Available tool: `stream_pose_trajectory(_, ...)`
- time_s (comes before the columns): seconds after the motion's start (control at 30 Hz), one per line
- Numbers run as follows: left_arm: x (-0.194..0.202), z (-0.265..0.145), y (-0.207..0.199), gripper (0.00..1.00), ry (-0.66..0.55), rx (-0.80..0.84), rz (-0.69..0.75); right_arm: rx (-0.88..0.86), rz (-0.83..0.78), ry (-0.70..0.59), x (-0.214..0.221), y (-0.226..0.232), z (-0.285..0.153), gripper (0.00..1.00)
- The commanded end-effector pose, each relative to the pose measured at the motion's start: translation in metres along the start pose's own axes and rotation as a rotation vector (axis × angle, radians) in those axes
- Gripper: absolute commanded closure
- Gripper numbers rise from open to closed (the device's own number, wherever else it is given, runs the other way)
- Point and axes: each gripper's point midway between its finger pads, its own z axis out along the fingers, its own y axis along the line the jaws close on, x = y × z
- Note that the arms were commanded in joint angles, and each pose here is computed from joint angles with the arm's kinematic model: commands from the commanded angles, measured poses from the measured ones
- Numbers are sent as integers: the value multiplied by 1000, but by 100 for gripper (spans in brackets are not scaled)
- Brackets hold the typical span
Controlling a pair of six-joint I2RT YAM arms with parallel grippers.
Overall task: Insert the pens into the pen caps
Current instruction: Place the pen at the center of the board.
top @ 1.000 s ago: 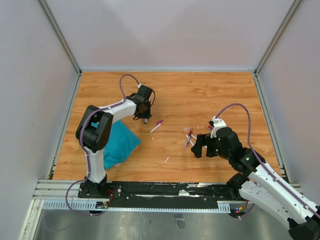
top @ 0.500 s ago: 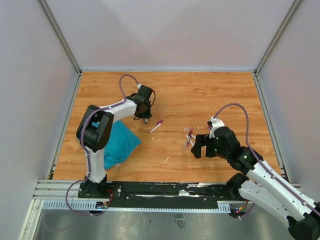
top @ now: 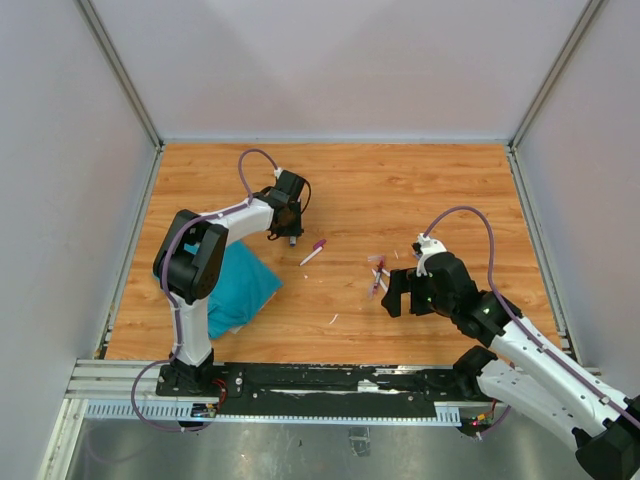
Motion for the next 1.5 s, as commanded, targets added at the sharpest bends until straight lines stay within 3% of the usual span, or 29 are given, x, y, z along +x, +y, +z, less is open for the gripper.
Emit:
stream_pose_trajectory(0.0, 11, 13, 3, 73, 33, -10, 1, 11, 10, 0, -1, -4, 0, 0)
stream_pose_trajectory(0.67, -3, 0, -3, 66, 3, 17, 7, 15, 2, 1, -2, -4, -1, 0)
stream_pose_trajectory(0.9, -56, -45, -21, 58, -130, 85, 24, 11, -2, -15, -9, -2, -4, 0)
stream_pose_trajectory(1.13, -90, -101, -29, 57, -280, 165, 34, 24, -16, -34, -12, -5, -5, 0)
stream_pose_trajectory(1.33, -89, -157, -29, 50, -431, 284, 20, 51, -87, -54, -21, -10, -9, 3)
stream_pose_trajectory(1.47, -75, -183, -29, 49, -457, 352, 44, 119, -144, -35, -27, -21, -11, 5)
